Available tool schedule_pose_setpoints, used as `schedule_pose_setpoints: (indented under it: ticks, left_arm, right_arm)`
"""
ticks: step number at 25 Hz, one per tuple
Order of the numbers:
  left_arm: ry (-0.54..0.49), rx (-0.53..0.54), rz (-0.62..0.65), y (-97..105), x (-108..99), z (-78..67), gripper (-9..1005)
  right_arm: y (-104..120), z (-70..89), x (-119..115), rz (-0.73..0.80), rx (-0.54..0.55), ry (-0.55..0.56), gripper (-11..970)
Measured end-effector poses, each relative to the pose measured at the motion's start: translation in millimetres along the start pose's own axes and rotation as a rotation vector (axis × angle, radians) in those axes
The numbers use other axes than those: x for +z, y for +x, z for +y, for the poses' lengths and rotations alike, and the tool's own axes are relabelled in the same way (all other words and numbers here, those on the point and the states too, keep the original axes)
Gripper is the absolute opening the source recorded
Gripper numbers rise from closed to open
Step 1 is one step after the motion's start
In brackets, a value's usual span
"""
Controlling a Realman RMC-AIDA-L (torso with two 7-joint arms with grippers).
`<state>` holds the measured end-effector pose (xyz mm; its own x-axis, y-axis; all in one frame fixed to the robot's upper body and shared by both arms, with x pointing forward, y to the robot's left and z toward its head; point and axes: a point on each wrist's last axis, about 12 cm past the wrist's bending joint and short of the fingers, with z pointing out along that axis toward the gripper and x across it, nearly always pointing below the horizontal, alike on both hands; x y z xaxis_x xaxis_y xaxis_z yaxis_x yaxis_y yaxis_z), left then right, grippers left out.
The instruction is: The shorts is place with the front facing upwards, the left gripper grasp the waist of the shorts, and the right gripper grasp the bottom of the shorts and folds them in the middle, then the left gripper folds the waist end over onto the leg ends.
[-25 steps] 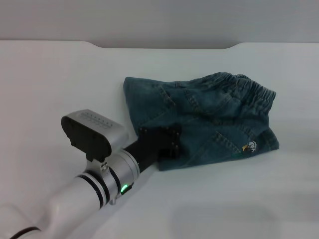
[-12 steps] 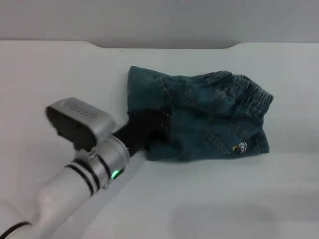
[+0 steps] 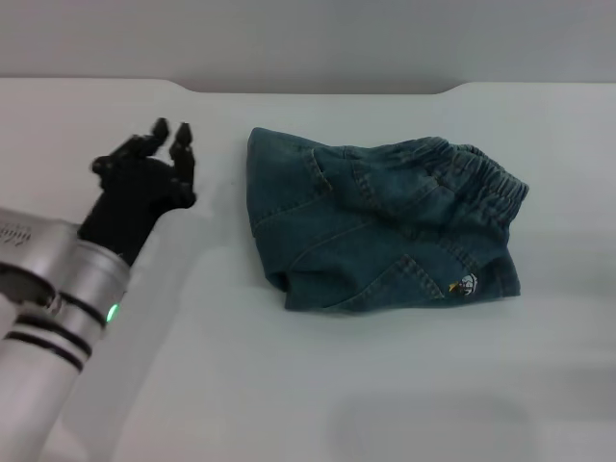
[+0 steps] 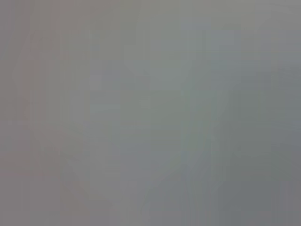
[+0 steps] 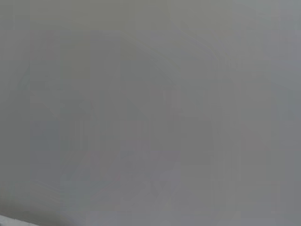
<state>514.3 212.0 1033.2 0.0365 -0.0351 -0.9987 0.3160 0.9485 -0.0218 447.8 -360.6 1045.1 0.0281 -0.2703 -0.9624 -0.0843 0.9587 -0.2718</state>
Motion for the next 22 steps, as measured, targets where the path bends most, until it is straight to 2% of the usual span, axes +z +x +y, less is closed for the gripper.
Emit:
schedule_pose_setpoints:
  ticks: [3,6,11,17,22]
  left_arm:
    - [-0.034,0.064,0.002,2,-9,4.0,195]
    - [-0.049,0.109,0.008,4,-14,6.3,247]
    - [-0.054,0.132,0.025,7,-17,9.2,334]
    - [-0.073,0.136,0.029,8,-20,14.7,611]
    - [-0.083,0.132,0.017,7,-21,15.6,781]
  right_arm:
    - [8,-5.3,0,0.032,0.067,0.069,73]
    - [15,-3.0,2,0.052,0.100,0.079,75]
    - [17,3.1,8,0.052,0.105,0.053,281]
    - [16,6.5,11,0.019,0.111,0.036,517]
    - [16,8.8,11,0.015,0.104,0.020,590]
